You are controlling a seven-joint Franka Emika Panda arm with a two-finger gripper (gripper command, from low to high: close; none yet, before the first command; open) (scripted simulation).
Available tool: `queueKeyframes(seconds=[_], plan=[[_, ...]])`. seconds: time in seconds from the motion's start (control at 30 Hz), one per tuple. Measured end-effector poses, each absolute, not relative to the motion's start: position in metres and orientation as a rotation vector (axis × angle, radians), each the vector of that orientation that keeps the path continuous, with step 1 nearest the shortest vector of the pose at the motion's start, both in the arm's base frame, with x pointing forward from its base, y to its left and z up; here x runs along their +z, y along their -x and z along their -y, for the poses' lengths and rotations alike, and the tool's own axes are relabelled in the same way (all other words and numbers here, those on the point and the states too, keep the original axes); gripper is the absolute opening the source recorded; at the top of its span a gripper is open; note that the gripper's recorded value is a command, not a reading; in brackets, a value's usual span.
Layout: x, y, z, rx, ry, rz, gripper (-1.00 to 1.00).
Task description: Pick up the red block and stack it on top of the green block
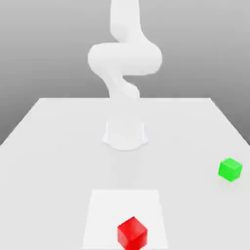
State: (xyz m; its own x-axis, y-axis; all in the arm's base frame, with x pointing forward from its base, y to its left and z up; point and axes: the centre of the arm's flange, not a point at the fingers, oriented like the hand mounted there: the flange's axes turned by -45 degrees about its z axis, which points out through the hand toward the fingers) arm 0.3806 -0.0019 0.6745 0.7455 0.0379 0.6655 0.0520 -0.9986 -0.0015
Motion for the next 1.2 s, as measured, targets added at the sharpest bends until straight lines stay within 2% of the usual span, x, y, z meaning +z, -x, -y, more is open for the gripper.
queueKeyframes(seconds=[0.2, 0.43, 0.63, 0.83, 1.0, 1.03, 1.2], plan=[[0.574, -0.449, -0.002, -0.847, 2.963, 0.304, 0.00], [0.445, -0.494, -0.013, -0.552, 2.989, 0.555, 0.00], [0.332, -0.503, -0.021, -0.299, 2.990, 0.772, 0.00], [0.226, -0.488, -0.018, -0.042, 2.977, 0.983, 0.00], [0.157, -0.485, -0.017, -0.002, 2.972, 1.019, 0.00], [0.149, -0.484, -0.017, -0.001, 2.972, 1.019, -1.00], [0.148, -0.484, -0.017, 0.002, 2.972, 1.018, -1.00]])
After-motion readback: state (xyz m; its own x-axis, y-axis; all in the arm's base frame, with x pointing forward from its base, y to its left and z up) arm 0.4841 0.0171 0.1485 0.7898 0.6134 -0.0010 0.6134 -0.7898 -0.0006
